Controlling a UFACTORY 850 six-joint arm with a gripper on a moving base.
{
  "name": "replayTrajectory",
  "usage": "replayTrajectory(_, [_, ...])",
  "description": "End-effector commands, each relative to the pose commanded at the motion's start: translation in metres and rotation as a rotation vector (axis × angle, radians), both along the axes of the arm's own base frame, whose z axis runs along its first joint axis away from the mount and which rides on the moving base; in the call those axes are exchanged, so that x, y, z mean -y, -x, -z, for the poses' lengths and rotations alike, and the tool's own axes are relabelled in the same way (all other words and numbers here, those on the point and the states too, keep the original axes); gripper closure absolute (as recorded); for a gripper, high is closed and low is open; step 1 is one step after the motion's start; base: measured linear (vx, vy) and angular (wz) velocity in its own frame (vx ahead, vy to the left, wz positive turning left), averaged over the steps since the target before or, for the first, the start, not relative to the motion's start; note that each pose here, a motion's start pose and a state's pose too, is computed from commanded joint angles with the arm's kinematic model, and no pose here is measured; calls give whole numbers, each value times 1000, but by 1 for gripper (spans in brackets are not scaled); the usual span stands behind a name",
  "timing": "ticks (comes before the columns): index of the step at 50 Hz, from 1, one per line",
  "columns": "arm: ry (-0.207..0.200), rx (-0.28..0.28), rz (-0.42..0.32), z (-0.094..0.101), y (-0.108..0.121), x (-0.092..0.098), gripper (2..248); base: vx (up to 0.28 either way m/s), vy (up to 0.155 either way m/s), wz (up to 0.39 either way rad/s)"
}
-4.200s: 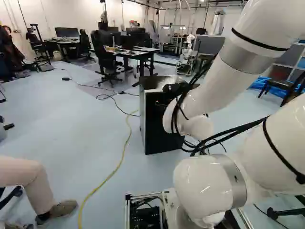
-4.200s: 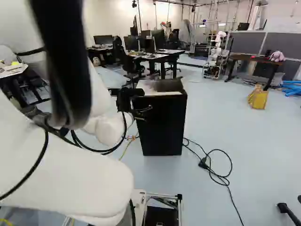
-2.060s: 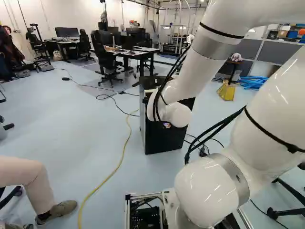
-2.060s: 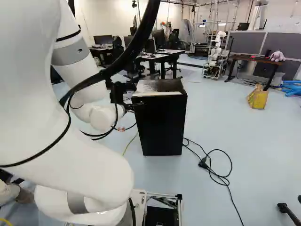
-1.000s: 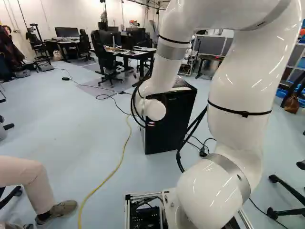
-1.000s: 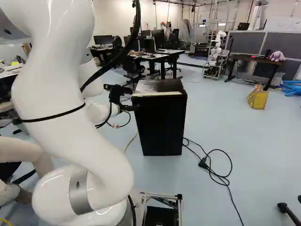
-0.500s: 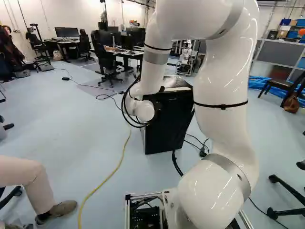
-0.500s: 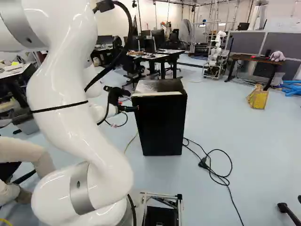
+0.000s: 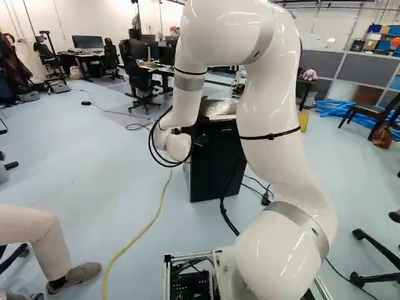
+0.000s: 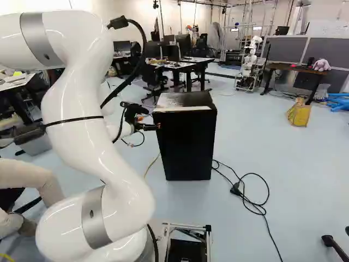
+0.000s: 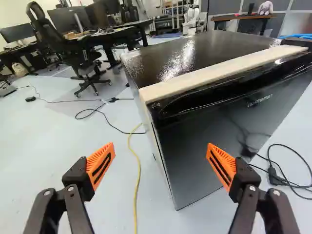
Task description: Grab a drink from the fridge
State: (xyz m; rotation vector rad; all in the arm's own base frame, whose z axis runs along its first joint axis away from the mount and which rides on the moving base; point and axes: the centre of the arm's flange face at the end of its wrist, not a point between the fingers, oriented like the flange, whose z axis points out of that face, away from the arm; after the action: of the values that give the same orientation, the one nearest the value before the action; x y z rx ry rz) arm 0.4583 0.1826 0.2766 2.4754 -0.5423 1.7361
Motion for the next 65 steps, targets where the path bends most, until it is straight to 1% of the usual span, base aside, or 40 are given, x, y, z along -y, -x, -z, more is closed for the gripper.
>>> replayTrajectory(32, [-20,106,171,0,-20,-34,3,0,0,0])
replayTrajectory(45, [-20,140,236,-2,-16,-45,3,0,0,0])
replayTrajectory(53, [-14,161,279,-2,-12,-49,3,0,0,0])
replayTrajectory(59, [-3,166,308,2,-10,-50,3,0,0,0])
replayTrajectory(65, [7,162,316,10,-10,-50,3,0,0,0])
